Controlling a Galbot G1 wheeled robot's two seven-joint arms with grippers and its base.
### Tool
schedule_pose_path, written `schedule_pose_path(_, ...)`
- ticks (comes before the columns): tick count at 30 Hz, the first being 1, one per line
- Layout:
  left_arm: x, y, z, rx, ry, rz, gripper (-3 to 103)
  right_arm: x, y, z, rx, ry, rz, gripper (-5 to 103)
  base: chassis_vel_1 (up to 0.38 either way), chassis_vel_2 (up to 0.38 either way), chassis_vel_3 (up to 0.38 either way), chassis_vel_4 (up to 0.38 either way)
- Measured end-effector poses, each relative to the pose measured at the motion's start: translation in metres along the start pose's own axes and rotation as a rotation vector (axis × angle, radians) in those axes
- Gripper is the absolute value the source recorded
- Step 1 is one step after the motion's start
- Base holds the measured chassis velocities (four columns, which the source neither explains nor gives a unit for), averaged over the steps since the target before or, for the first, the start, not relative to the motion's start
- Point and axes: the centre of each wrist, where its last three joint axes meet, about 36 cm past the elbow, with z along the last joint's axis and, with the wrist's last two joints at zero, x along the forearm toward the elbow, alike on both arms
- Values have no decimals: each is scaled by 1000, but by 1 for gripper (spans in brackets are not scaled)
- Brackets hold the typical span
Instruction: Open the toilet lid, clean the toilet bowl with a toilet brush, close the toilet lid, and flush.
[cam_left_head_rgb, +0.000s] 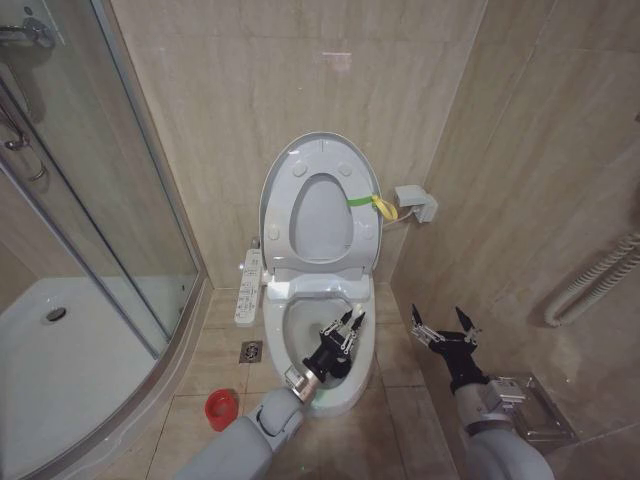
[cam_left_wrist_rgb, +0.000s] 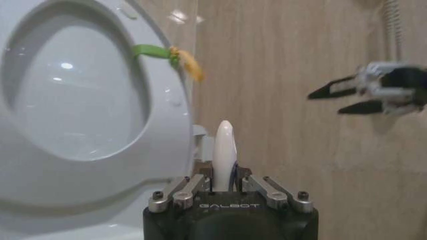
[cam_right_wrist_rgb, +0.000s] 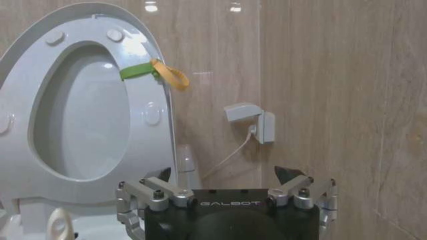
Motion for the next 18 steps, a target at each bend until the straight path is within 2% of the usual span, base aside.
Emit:
schedule_pose_path(2,4,15,10,-20,18,-20,21,0,0,0,0,0,0,100,0,0,0,0)
schedule_pose_path(7,5,22,9,-30,13,-29,21,0,0,0,0,0,0,100,0,0,0,0)
schedule_pose_path(11,-8,2,-13,-8,-53,7,21,0,0,0,0,0,0,100,0,0,0,0)
schedule_pose_path(12,-8,2,-13,-8,-53,7,21,0,0,0,0,0,0,100,0,0,0,0)
schedule_pose_path(14,-12,-11,-22,8,-80,32,21,0,0,0,0,0,0,100,0,0,0,0)
schedule_pose_path(18,-10,-17,-17,13,-72,66,21,0,0,0,0,0,0,100,0,0,0,0)
